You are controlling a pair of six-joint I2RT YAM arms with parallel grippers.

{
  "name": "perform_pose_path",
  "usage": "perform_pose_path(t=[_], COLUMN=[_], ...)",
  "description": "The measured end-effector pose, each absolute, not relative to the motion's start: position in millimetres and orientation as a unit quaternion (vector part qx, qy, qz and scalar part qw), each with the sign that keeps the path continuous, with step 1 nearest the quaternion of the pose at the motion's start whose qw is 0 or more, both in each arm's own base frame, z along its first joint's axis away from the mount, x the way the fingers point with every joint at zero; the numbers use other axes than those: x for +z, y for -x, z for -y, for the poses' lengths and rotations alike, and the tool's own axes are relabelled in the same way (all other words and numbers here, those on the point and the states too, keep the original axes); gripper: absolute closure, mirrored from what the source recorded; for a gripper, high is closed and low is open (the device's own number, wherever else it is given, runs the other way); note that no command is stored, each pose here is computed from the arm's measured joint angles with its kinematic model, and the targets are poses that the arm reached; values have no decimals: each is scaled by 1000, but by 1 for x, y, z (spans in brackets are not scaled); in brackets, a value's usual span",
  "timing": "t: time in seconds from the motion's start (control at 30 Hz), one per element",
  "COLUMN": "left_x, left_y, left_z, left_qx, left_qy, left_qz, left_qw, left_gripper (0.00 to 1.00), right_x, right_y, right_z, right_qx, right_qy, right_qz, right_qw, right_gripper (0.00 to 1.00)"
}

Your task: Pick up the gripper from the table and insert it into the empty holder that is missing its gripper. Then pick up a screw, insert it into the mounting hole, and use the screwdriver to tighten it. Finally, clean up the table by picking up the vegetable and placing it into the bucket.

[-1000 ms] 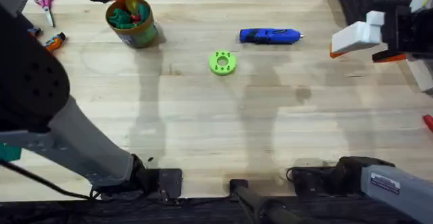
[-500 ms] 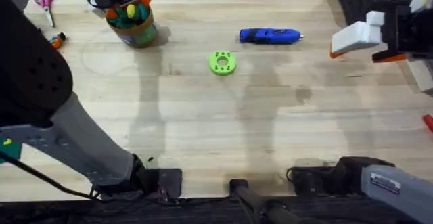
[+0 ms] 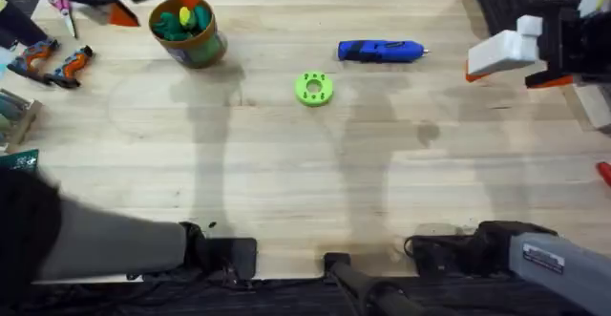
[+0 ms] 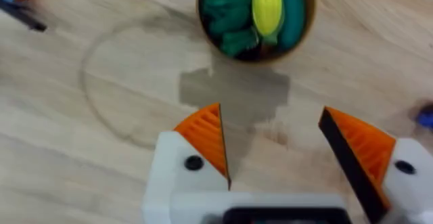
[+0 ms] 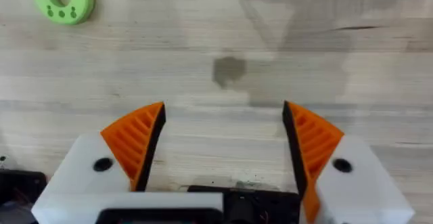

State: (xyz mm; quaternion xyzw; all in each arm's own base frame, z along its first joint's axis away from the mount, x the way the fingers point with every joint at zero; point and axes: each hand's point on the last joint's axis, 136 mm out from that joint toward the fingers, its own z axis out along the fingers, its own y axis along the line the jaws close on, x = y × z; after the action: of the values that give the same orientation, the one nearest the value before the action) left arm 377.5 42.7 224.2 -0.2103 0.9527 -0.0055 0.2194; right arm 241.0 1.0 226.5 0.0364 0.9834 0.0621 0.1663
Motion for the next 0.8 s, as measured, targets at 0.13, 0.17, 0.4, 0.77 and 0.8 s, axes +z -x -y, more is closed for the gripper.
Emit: perform_pose_path(t=[0.13, 0.17, 0.4, 0.77, 0.8], left_x=[263, 273, 329, 353, 356], left_y=[-338, -327, -254, -152, -146], left_z=[-33, -30, -16, -15, -15], left_qx=[-9, -9, -22, -30, -31], left_qy=[196, 191, 168, 156, 156], left_qz=[-950, -949, -929, -880, -875], left_qw=[244, 252, 329, 447, 457], left_gripper=[138, 138, 135, 15, 16], right_x=[226, 226, 226, 226, 226], right_y=[-241, -241, -241, -241, -240], right_z=[-1, -1, -1, -1, -1], right_qx=[62, 62, 62, 62, 62], right_qy=[-36, -36, -36, -37, -37], right_qz=[-983, -983, -983, -984, -984], right_qw=[166, 166, 166, 165, 165], right_gripper=[8, 8, 8, 7, 8])
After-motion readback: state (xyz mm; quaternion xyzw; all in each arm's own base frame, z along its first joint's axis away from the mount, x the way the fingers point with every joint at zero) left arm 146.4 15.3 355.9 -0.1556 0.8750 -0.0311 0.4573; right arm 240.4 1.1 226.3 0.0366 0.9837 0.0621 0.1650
